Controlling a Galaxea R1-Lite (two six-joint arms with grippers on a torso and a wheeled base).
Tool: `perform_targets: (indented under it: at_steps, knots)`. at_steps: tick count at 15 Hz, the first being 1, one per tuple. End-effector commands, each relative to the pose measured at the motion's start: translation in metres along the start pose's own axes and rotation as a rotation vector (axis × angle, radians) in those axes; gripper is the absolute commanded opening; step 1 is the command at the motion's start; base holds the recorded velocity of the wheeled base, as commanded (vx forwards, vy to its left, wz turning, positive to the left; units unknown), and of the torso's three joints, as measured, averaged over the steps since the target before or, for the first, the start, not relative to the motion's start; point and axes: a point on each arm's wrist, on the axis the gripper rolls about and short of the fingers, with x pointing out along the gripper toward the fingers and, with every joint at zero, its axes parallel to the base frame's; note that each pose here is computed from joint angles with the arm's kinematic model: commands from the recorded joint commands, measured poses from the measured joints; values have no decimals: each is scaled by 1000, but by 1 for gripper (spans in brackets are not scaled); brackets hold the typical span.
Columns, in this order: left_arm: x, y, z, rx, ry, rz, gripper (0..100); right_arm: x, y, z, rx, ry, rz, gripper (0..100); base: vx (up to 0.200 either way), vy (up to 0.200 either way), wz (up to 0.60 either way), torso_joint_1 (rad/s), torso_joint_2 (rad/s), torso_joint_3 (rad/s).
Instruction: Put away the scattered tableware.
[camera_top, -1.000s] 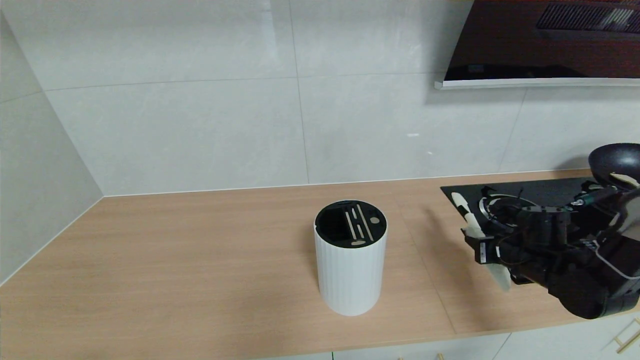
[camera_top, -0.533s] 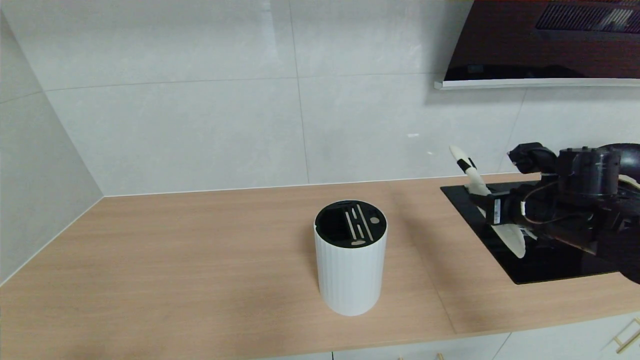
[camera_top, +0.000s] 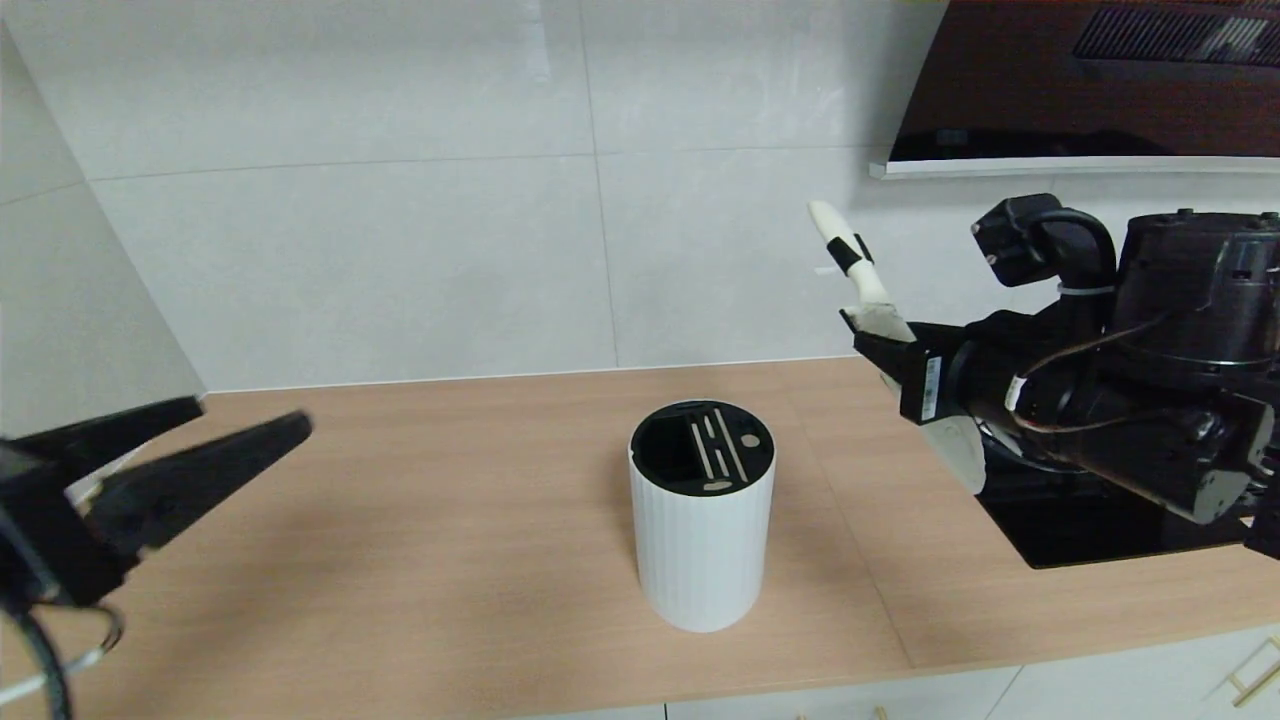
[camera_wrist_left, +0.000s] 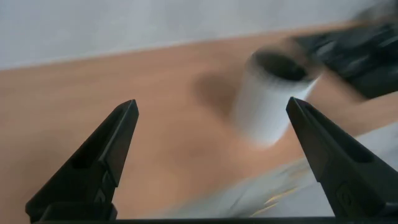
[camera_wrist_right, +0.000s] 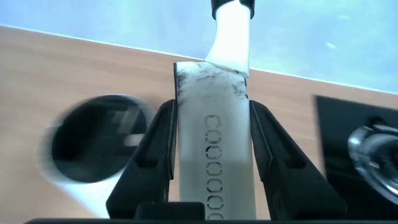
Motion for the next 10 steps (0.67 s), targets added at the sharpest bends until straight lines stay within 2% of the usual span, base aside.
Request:
perform_targets:
  at_steps: [1,2,3,4,6,7,8,10]
  knots:
    - [104,-27,-10,-151,59,-159,100,-19,19,6,9,-29,70,0,0,0,0,0,0,0]
    - [115,-35,-11,-218,37,-202,100,-22,28,3,15,-18,105,0,0,0,0,0,0,0]
    - [118,-39,-9,-253,24,-220,100,-22,32,2,22,-16,118,0,0,0,0,0,0,0]
    - [124,-50,-1,-365,8,-281,100,-20,38,-1,47,-1,135,0,0,0,0,0,0,0]
    - [128,-55,4,-417,15,-332,100,-21,47,-4,50,9,167,0,0,0,0,0,0,0]
    - [135,-57,3,-417,42,-374,100,-22,54,-6,58,18,192,0,0,0,0,0,0,0]
    - [145,-60,7,-417,46,-391,100,-24,63,-7,71,23,219,0,0,0,0,0,0,0]
    - [160,-60,-1,-419,76,-373,100,-26,75,-9,92,36,259,0,0,0,0,0,0,0]
